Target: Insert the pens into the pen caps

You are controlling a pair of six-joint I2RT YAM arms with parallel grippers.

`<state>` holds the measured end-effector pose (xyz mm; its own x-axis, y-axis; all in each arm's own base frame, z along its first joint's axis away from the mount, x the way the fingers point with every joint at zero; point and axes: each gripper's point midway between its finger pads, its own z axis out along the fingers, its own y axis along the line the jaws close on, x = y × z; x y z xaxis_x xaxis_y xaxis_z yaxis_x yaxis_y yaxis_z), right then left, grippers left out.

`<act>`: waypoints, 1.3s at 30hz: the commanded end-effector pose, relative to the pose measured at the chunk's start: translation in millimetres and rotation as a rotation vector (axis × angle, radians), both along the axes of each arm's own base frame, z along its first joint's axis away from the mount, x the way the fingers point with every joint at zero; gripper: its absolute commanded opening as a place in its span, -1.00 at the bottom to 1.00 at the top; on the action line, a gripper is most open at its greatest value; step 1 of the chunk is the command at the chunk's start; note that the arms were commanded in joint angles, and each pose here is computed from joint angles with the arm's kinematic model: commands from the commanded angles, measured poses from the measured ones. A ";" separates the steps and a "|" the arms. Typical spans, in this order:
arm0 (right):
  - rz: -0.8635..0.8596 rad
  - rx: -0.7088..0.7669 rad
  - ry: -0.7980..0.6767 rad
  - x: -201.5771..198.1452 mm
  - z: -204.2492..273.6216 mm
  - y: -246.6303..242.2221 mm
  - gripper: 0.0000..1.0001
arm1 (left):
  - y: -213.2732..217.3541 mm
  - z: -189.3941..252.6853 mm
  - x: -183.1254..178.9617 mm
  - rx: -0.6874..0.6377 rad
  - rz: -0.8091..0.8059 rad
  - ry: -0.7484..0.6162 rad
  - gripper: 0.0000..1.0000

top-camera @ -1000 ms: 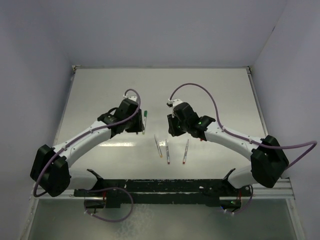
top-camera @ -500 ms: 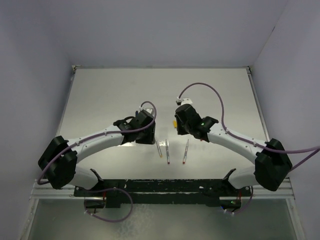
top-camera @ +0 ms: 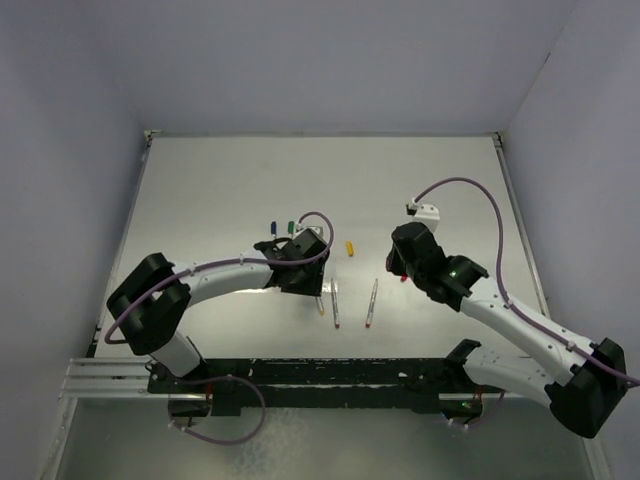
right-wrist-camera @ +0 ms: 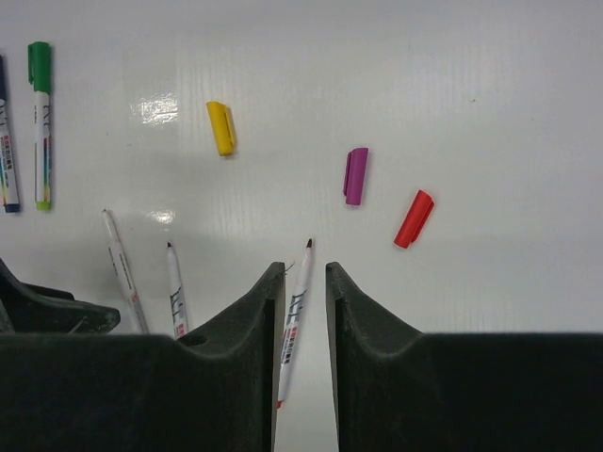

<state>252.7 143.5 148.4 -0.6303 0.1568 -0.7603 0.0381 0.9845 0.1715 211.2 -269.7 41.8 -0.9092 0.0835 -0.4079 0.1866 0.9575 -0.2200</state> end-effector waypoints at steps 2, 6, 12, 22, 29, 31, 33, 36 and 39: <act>-0.047 0.020 -0.032 -7.0 8.7 -13.0 -0.47 | -18.5 12.4 18.6 -0.036 0.033 -0.051 0.13; -0.041 0.038 -0.054 -9.1 14.6 -14.2 -0.48 | -20.8 6.0 20.4 -0.020 0.037 -0.042 0.14; -0.031 0.053 -0.085 -6.2 21.6 -11.9 -0.48 | -18.7 -5.8 20.3 0.043 0.042 -0.006 0.15; -0.022 0.083 -0.118 -1.8 29.6 -7.1 -0.50 | -2.8 -17.5 15.2 0.175 0.032 0.036 0.13; -0.022 0.100 -0.148 -0.5 36.0 -6.9 -0.50 | 12.2 -23.2 9.3 0.245 0.014 0.048 -0.12; -0.020 0.103 -0.147 0.0 36.4 -5.9 -0.50 | 16.4 -24.6 6.9 0.263 0.006 0.055 -0.21; -0.019 0.102 -0.144 0.6 35.5 -4.9 -0.50 | 20.6 -25.5 4.3 0.276 0.001 0.061 -0.25; -0.016 0.103 -0.141 1.2 34.4 -3.6 -0.51 | 25.5 -25.6 0.4 0.282 -0.003 0.065 -0.27; -0.012 0.109 -0.139 1.5 33.8 -1.6 -0.51 | 30.7 -27.3 -3.3 0.292 -0.005 0.070 -0.28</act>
